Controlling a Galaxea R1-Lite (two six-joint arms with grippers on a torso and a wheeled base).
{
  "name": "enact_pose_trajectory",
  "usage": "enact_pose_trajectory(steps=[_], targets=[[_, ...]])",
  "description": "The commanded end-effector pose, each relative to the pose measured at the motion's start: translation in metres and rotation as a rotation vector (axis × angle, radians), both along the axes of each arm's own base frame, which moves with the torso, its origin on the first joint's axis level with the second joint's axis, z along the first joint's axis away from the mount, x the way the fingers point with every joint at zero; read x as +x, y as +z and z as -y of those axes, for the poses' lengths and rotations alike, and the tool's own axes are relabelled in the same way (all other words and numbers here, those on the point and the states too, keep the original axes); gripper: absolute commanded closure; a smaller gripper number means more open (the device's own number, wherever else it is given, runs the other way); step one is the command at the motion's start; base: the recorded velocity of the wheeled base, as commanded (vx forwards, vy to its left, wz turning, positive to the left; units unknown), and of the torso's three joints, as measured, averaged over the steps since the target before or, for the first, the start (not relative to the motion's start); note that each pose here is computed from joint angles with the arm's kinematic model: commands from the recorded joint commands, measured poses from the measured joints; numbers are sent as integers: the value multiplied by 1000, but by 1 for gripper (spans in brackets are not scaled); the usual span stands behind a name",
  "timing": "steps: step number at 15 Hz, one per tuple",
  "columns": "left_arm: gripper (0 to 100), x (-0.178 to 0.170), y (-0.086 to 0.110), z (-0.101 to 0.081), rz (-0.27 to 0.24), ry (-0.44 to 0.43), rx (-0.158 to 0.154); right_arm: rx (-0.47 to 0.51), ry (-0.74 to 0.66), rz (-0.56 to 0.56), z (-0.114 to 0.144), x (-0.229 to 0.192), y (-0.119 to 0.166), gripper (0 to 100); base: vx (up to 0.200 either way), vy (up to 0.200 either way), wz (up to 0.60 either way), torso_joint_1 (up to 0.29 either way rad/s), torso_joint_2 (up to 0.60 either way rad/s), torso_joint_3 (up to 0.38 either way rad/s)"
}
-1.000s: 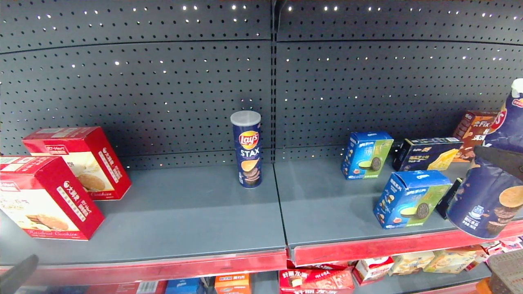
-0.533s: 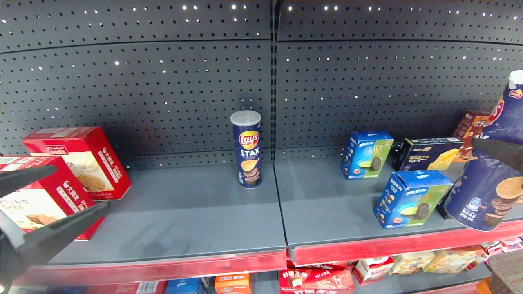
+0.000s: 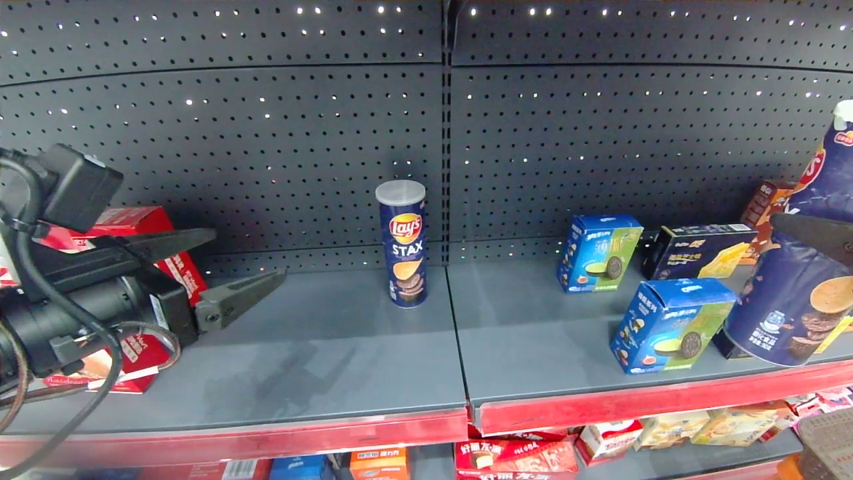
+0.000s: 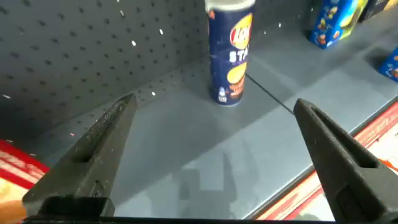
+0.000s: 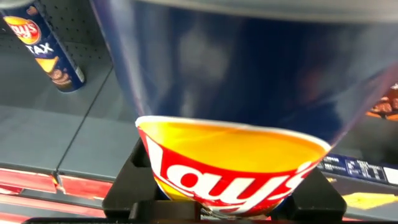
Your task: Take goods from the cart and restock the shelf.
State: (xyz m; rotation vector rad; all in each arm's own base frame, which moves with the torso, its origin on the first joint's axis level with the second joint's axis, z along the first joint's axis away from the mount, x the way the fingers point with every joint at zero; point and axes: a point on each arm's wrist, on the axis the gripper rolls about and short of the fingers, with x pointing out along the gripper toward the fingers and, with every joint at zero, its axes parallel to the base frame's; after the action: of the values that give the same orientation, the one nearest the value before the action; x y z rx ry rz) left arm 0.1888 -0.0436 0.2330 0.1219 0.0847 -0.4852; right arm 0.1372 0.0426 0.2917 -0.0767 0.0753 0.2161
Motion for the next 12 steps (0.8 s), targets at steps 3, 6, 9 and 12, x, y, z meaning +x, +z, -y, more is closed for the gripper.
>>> enact_pose_trajectory(steps=[3, 6, 9, 12], targets=[[0, 31, -25, 8, -25, -121, -29, -1, 16, 4, -7, 11, 8, 100, 0, 0, 0, 0, 0, 0], [0, 56, -40, 19, -64, -214, -123, 2, 19, 11, -7, 12, 10, 100, 0, 0, 0, 0, 0, 0], [0, 90, -43, 27, -33, -235, -197, 3, 23, 15, -8, 11, 11, 100, 0, 0, 0, 0, 0, 0], [0, 112, -49, 32, -33, -289, -204, 5, 23, 21, -7, 11, 13, 100, 0, 0, 0, 0, 0, 0]])
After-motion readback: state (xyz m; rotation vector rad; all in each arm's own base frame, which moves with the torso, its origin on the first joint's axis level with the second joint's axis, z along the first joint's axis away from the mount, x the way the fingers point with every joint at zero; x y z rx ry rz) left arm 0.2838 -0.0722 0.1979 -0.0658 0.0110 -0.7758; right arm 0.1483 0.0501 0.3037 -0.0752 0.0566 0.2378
